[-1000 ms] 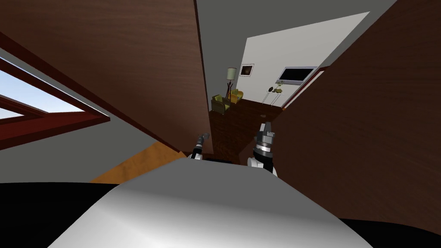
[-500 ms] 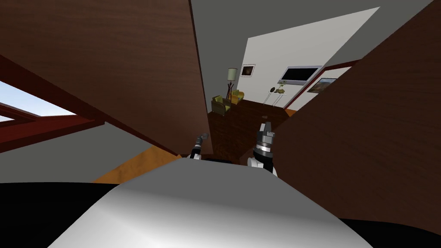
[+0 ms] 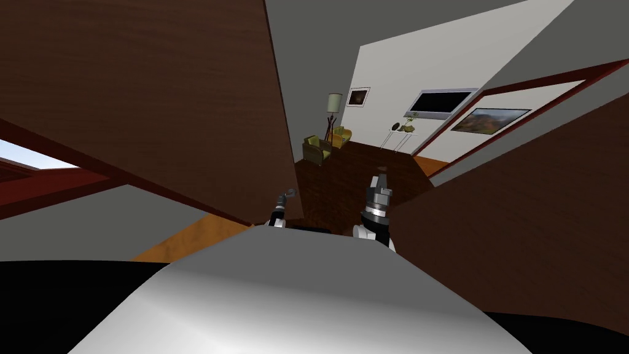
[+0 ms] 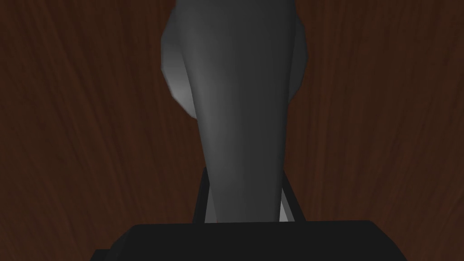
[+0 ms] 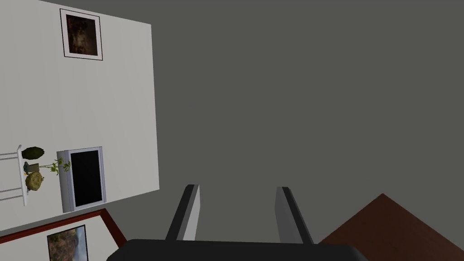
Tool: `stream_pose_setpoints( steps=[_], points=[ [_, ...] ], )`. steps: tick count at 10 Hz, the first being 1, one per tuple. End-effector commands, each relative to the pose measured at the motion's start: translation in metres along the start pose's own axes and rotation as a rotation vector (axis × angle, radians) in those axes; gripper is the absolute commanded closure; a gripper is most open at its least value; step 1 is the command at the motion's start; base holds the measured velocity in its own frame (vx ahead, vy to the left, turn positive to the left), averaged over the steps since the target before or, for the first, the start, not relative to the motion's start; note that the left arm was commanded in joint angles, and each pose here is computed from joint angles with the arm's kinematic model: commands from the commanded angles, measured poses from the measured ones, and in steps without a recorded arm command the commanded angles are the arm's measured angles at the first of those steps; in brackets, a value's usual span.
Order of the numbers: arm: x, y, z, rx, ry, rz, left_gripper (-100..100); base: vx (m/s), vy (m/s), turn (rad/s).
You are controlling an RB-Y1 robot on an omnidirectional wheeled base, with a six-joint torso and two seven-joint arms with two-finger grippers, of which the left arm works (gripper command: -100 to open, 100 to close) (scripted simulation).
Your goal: Push the door open
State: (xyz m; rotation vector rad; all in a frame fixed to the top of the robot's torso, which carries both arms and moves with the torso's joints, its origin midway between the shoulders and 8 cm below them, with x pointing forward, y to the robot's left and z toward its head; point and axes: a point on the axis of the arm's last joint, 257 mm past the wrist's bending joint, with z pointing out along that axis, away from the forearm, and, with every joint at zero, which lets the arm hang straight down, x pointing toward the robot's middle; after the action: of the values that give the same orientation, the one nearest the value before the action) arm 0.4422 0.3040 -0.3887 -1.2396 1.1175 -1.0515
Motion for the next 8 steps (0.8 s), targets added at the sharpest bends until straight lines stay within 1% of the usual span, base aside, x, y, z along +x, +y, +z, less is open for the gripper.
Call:
stream_pose_setpoints(
  steps=[1, 3, 6, 8],
  points=[
    [-0.022, -0.004, 0.0036, 0.012, -0.038, 0.017, 100, 0.155, -0.034, 0.067],
    [-0.032, -0.004, 0.0036, 0.013, -0.067, 0.02, 100, 0.179, -0.029, 0.071],
    [-0.04, -0.005, 0.003, 0.013, -0.096, 0.018, 100, 0.171, -0.029, 0.07],
    [-0.046, -0.004, 0.0017, 0.012, -0.125, 0.013, 100, 0.157, -0.019, 0.079]
  ],
)
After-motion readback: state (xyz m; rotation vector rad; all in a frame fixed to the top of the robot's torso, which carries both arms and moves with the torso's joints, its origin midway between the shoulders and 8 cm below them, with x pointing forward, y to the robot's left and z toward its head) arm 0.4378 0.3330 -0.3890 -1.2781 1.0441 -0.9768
